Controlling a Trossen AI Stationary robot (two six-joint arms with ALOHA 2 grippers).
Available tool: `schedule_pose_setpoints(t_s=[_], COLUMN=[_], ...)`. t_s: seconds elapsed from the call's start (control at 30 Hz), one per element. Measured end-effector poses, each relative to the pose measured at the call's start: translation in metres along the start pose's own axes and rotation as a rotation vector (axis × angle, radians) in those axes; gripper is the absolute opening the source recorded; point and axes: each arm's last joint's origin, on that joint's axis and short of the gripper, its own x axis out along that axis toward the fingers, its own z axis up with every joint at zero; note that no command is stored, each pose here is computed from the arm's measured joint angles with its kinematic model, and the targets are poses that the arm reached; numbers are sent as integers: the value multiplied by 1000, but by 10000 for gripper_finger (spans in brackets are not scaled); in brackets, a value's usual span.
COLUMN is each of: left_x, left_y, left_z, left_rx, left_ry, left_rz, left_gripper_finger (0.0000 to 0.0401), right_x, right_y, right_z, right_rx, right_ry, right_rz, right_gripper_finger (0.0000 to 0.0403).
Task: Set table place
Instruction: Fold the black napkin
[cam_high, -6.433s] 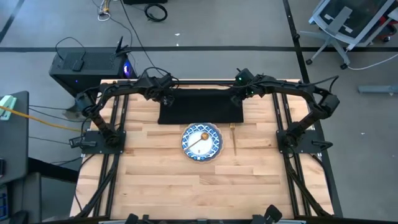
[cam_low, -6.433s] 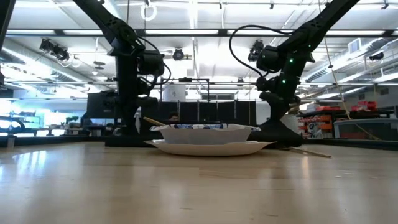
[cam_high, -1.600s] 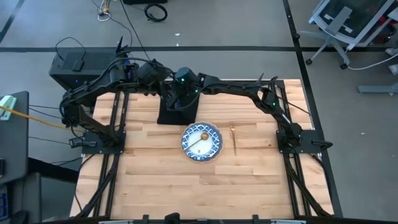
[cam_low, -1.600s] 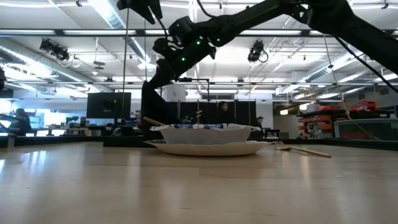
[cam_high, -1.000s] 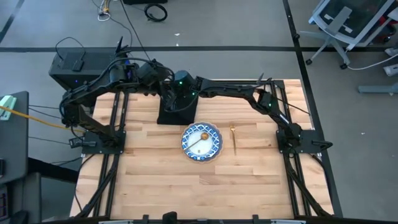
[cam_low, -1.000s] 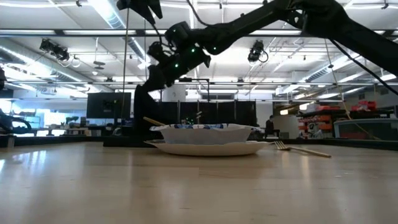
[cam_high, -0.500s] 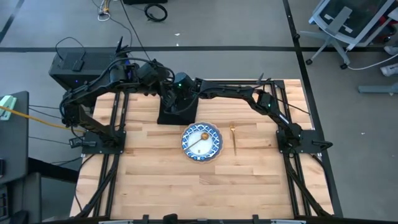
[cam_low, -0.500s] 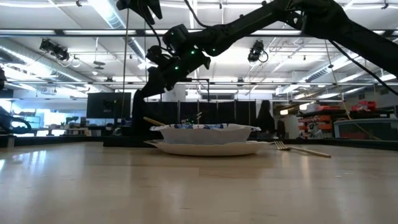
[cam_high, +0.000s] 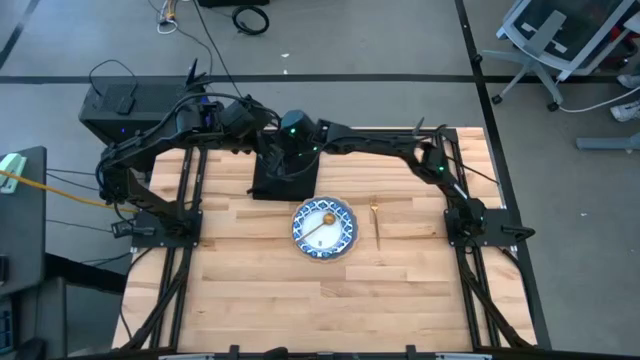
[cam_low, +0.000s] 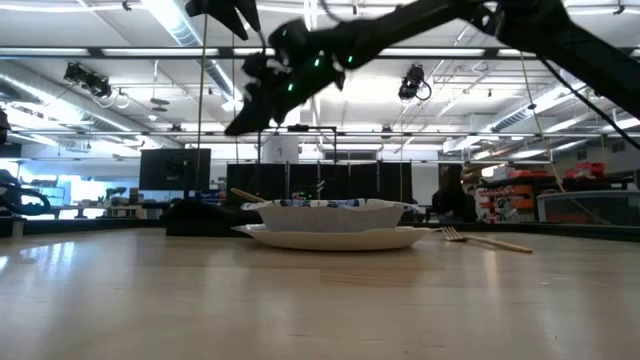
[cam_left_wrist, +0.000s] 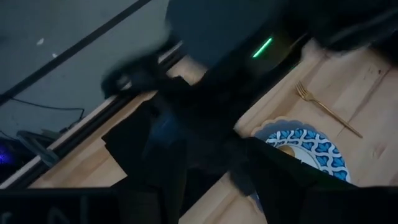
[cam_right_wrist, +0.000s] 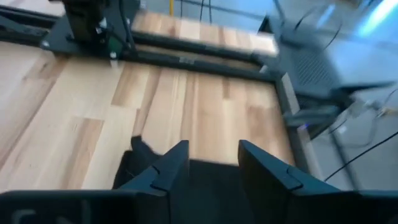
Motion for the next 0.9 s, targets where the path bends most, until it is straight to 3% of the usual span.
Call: schedule_pose_setpoints(t_s=[0.17, 0.43, 0.6, 0.73, 0.9], left_x=[-5, -20, -19, -17, -16], left_y=[5, 20, 19, 15, 15], left_z=[-6, -27, -32, -33, -33], left_rx=[-32, -88, -105, -126, -152], left_ry=[46, 186, 237, 283, 286], left_rz=[22, 134, 155, 99, 105], left_gripper_finger=[175, 173, 174, 171, 169], right_x=[-56, -110, -105, -79, -52], right_y=[0, 14, 20, 26, 38], right_z=[32, 27, 8, -14, -34], right_rx=[-129, -250, -238, -227, -251], right_ry=[24, 290, 422, 489, 550], right_rz=[-6, 141, 247, 361, 441], right_gripper_finger=[160, 158, 156, 155, 155])
